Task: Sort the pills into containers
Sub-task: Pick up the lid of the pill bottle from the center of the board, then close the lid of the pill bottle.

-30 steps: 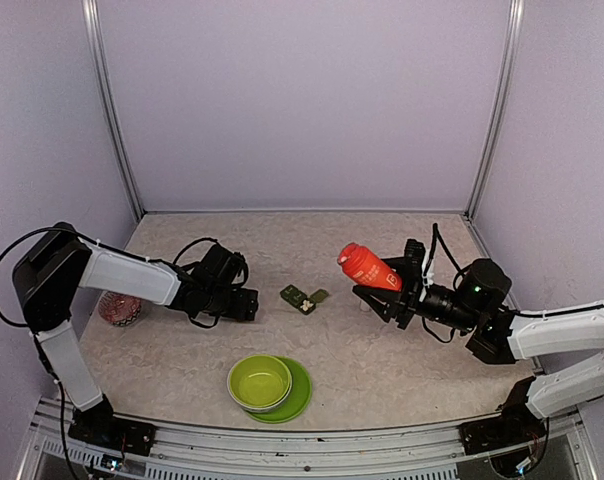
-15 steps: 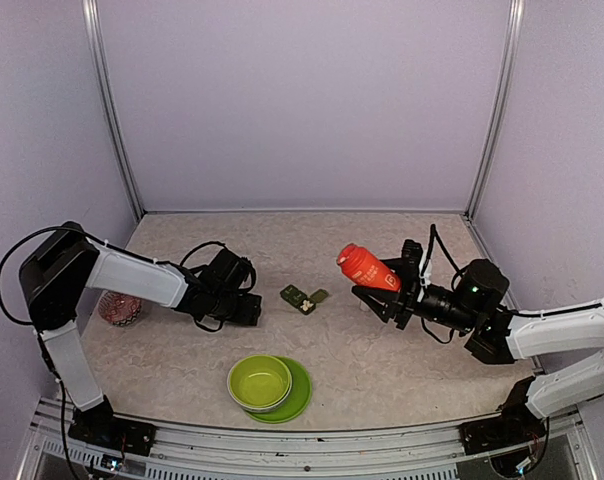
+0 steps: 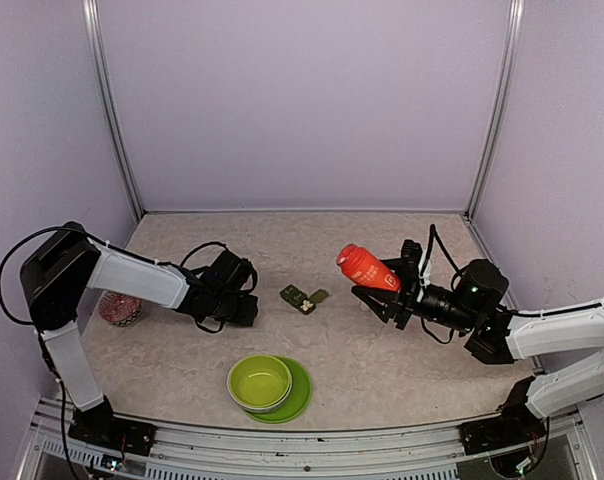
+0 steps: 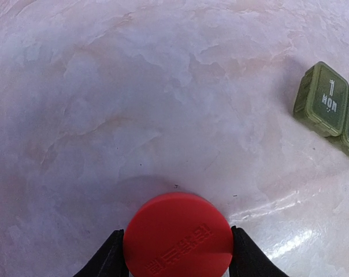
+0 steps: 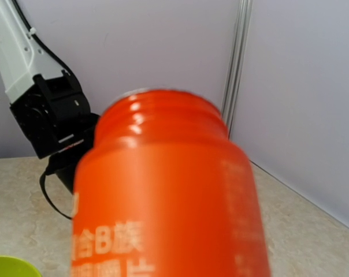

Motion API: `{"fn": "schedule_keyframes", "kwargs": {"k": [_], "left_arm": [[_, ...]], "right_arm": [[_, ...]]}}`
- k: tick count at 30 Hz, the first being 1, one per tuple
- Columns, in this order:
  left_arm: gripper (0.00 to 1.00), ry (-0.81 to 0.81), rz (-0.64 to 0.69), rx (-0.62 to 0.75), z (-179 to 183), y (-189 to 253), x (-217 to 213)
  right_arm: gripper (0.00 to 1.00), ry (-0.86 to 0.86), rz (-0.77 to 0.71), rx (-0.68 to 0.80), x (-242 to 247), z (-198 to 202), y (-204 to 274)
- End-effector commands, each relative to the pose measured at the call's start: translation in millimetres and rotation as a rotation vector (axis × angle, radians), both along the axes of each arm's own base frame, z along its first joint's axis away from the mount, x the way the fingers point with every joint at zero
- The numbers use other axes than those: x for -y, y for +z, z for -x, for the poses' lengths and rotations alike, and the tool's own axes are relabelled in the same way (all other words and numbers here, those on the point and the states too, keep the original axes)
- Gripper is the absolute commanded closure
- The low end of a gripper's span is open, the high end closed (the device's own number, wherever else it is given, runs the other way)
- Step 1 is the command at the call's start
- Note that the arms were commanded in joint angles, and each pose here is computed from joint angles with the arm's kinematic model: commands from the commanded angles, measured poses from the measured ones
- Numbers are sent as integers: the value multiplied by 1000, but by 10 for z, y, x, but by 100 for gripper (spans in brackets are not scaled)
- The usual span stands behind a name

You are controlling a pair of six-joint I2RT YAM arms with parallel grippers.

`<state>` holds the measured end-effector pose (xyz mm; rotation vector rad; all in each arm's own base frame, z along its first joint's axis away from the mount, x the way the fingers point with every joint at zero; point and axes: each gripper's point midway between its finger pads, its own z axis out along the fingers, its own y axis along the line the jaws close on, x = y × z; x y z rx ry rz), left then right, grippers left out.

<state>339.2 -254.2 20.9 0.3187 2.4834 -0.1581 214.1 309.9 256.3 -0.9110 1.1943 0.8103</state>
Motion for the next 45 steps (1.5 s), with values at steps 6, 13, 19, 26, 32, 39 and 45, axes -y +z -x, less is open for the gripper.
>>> {"fn": "schedule_keyframes", "kwargs": {"k": [6,13,19,26,32,39,45], "left_arm": [[51,-105,162,95,-37,566,338],[51,-293,386,155,134,1271,725],[51,-458,601,174,409,1840,1005],[50,-606,816,195,715,2389,1241],[48,-690,913,200,861,2600,1370],[48,-769,1004,179,1034,2758,1513],[48,-822,1062,150,1176,2837,1598]], "right_arm": [[55,32,7,1,-53,19,28],[55,80,18,0,-111,71,12],[55,116,25,-4,-157,107,13],[55,153,27,-7,-194,154,22],[55,172,30,-10,-233,186,19],[55,159,30,-6,-235,172,29],[55,158,28,0,-236,173,51]]}}
